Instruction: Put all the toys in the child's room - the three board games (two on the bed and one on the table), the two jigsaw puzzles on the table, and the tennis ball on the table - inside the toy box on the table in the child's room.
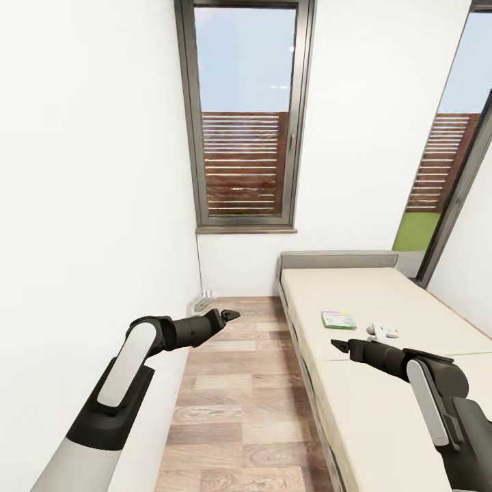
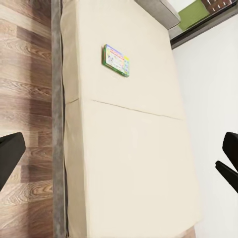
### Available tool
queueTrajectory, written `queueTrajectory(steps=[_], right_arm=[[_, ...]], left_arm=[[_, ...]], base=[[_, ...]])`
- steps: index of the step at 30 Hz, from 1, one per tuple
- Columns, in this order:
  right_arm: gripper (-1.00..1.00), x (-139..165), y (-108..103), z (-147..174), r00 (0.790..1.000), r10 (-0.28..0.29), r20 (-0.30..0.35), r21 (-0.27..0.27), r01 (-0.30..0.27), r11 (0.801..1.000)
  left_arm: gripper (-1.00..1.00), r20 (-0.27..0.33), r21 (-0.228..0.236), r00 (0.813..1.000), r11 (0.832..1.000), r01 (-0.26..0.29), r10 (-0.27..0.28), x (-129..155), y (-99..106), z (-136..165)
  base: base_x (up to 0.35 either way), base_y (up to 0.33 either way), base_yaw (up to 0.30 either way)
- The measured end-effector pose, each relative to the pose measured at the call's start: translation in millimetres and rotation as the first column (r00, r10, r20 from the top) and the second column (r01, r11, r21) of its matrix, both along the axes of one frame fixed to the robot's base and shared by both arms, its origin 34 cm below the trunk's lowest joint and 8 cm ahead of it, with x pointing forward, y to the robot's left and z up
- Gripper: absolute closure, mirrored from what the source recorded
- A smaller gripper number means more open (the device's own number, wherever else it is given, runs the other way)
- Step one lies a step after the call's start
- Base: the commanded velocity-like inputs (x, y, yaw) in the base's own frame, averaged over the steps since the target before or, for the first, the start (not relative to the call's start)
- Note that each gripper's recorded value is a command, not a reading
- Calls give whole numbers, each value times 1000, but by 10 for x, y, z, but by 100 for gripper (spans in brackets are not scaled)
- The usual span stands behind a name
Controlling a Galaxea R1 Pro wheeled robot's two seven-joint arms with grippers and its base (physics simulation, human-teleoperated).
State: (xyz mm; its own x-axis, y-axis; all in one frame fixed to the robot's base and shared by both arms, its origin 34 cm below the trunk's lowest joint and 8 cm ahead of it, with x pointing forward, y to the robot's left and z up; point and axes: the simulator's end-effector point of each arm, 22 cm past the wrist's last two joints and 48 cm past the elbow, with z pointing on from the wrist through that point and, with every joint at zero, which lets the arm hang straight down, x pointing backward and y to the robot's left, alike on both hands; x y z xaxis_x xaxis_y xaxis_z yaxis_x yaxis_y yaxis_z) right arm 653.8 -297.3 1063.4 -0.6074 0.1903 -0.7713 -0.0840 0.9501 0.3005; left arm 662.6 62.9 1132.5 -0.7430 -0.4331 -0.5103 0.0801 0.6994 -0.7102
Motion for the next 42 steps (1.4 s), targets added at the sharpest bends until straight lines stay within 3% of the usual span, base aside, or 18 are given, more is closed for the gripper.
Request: queueTrajectory(steps=[42], right_arm=[[-100, -43, -17, -93, 1000, 5, -17, 8, -5, 1000]], left_arm=[[-100, 4, -6, 1000, 1000, 2, -2, 0, -17, 27]], base=[[0, 1, 0]])
